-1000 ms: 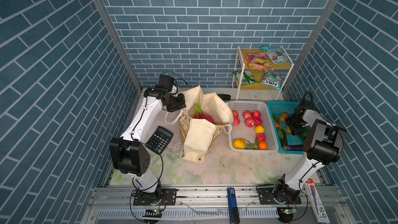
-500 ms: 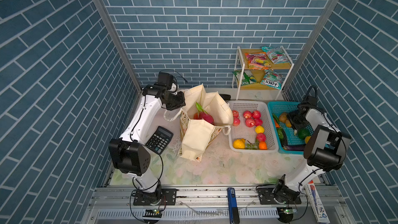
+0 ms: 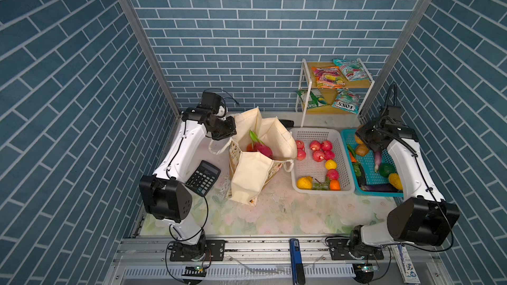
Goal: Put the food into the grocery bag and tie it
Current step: 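Lift the yellow mango and carry it over the bag with the right gripper, then lower the yellow mango into the bag and open the right gripper, then withdraw the right gripper from the bag toward the teal basket, then lower the right gripper into the teal basket and grasp the orange carrot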
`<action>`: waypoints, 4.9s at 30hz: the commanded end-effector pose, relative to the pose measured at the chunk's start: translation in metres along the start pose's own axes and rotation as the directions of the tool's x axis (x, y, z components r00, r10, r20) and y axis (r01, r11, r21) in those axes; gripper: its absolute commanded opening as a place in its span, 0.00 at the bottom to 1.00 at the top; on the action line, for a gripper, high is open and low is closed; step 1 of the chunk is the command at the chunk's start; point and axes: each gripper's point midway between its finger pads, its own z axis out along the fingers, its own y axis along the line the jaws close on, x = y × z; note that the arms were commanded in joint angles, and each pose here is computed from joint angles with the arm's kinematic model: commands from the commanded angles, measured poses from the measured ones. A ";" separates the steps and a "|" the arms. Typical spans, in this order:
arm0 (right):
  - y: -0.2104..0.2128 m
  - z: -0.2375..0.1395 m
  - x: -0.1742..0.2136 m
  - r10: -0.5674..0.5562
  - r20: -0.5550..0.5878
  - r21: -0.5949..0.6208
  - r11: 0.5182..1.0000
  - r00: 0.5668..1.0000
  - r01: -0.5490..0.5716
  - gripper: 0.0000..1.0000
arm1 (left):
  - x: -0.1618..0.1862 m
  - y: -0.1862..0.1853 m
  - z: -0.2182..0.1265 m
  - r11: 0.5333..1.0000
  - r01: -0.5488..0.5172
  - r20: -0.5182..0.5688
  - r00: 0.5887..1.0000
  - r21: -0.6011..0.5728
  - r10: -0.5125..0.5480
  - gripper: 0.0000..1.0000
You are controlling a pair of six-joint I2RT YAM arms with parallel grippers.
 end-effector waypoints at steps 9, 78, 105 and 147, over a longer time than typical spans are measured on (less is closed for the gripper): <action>0.141 -0.052 0.085 -0.535 0.072 -0.310 0.790 0.842 0.529 0.30 | 0.003 -0.001 0.019 1.000 0.020 -0.045 0.999 0.024 -0.019 0.00; 0.270 -0.016 0.302 -0.968 0.120 -0.617 0.101 0.220 0.780 0.99 | 0.004 0.000 0.015 1.000 0.019 -0.040 0.999 0.011 -0.018 0.03; -0.013 0.004 -0.020 -0.490 0.121 -0.081 0.862 0.863 0.501 0.85 | 0.016 0.002 0.010 0.999 0.013 -0.024 1.000 0.031 -0.013 0.04; -0.104 0.148 0.042 -0.142 -0.464 -0.005 0.987 0.875 0.158 0.56 | 0.015 0.003 0.005 1.000 0.014 -0.012 1.000 0.016 -0.013 0.04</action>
